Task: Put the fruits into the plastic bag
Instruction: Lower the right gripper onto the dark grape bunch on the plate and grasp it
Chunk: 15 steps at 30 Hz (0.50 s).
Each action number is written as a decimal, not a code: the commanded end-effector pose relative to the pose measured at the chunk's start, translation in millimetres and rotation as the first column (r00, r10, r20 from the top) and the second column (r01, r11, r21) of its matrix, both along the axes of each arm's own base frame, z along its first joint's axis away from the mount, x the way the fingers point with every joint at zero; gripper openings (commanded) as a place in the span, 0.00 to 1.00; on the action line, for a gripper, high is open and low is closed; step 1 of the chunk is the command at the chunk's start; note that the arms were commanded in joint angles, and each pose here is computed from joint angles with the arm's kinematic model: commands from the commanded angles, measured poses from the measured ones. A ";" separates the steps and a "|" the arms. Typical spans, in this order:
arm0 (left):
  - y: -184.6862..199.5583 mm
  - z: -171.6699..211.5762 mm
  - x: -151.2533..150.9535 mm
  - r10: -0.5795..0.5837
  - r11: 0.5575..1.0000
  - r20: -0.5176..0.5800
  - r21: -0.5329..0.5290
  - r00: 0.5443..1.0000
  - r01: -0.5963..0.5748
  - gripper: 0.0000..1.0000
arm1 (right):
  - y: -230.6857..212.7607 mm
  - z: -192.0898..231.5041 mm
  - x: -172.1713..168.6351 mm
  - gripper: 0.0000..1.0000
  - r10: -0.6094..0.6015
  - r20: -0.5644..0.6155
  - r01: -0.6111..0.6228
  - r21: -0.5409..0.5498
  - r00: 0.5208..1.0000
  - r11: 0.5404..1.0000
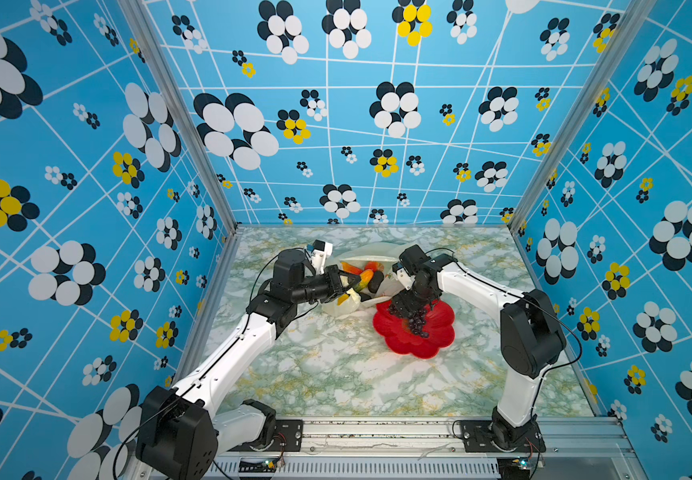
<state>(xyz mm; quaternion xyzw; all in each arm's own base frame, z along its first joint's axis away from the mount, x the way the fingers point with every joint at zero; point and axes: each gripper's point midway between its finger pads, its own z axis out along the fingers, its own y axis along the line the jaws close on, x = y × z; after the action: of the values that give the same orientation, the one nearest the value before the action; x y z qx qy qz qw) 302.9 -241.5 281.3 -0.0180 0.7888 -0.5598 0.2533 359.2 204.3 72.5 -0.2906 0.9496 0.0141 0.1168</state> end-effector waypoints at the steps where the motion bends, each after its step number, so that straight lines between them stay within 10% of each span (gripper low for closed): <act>1: 3.3 1.0 -2.3 -0.010 1.000 0.008 0.002 1.000 0.010 0.00 | -2.8 -9.1 -2.1 0.99 0.041 -0.050 -0.043 -0.031 0.998 0.999; 15: 7.0 -2.8 -3.7 -0.002 1.000 0.007 0.008 1.000 0.002 0.00 | 25.4 -5.3 -64.5 0.98 0.059 -0.253 -0.001 0.224 0.966 0.975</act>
<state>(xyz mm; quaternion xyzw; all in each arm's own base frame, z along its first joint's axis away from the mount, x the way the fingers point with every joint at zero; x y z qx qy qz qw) 304.7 -238.0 279.2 -0.0240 0.7908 -0.5570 0.2528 323.8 217.8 53.1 -0.2941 0.9487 0.1054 0.0481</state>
